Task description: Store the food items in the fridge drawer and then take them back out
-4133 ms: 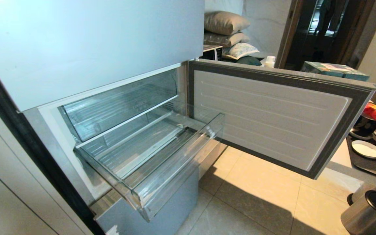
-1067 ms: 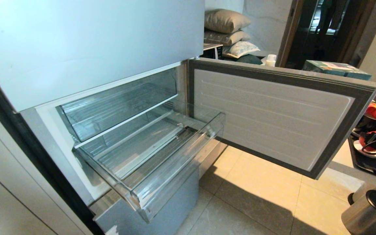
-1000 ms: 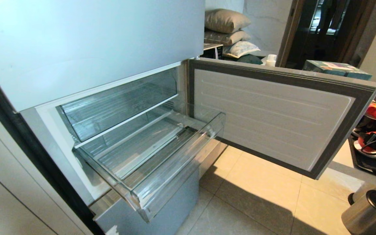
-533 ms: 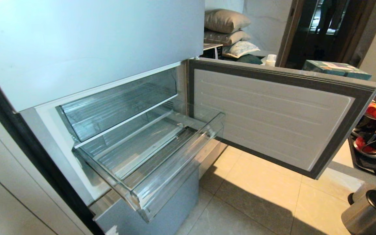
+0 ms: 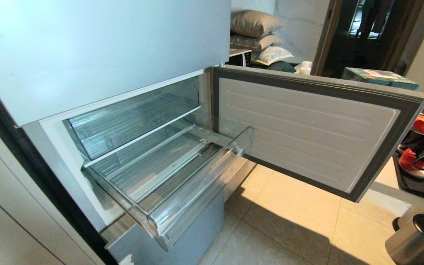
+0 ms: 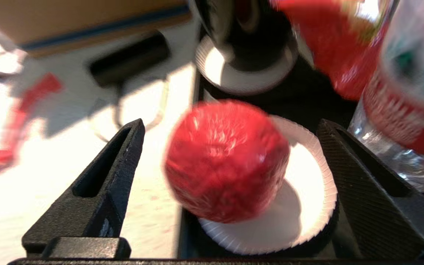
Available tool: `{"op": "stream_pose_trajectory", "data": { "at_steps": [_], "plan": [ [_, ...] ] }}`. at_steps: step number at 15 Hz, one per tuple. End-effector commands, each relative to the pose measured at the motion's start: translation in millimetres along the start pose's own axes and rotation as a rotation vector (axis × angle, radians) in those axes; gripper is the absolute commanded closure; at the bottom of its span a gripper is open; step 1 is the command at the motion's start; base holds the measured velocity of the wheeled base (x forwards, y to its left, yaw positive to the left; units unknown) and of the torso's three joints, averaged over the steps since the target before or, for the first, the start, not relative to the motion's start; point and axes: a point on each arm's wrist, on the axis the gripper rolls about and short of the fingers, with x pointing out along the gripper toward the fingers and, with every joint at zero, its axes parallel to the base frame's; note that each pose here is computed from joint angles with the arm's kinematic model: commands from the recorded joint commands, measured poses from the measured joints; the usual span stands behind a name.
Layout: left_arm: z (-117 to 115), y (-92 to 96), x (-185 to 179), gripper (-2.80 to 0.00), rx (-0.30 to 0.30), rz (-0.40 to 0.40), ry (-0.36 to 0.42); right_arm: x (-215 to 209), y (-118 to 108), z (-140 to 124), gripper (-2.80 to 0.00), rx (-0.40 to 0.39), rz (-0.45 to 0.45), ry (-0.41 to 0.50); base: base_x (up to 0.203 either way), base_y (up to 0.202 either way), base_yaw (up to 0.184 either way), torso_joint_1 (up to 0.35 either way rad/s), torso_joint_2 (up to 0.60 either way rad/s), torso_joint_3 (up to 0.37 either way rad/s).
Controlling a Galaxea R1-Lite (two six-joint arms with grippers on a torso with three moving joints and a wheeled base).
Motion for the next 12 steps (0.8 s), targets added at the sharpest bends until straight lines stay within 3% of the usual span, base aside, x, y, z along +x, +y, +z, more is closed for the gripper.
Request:
{"op": "stream_pose_trajectory", "data": {
  "at_steps": [1, 2, 3, 7, 10, 12],
  "plan": [
    [0, 0.0, 0, 0.0, 0.0, 0.001, 0.001, -43, 17, 45, -2.8, -0.008, 0.011, -0.075, 0.0, 0.0, 0.0, 0.0, 0.0, 0.0],
    [0, 0.0, 0, 0.0, 0.0, 0.001, 0.001, -60, 22, 51, -0.61, -0.008, 0.007, -0.074, 0.0, 0.0, 0.0, 0.0, 0.0, 0.0],
    [0, 0.0, 0, 0.0, 0.0, 0.001, 0.001, -83, 28, 62, 0.0, -0.01, 0.009, -0.087, 0.0, 0.0, 0.0, 0.0, 0.0, 0.0],
    [0, 0.0, 0, 0.0, 0.0, 0.001, 0.002, -200, 52, 82, 0.0, -0.02, 0.029, -0.133, 0.0, 0.0, 0.0, 0.0, 0.0, 0.0],
    [0, 0.0, 0, 0.0, 0.0, 0.0, 0.001, -291, 71, 72, 0.0, -0.078, 0.086, -0.16, 0.0, 0.0, 0.0, 0.0, 0.0, 0.0],
    [0, 0.0, 0, 0.0, 0.0, 0.001, 0.001, -350, 87, 53, 0.0, -0.128, 0.195, -0.169, 0.0, 0.0, 0.0, 0.0, 0.0, 0.0]
  ]
}}
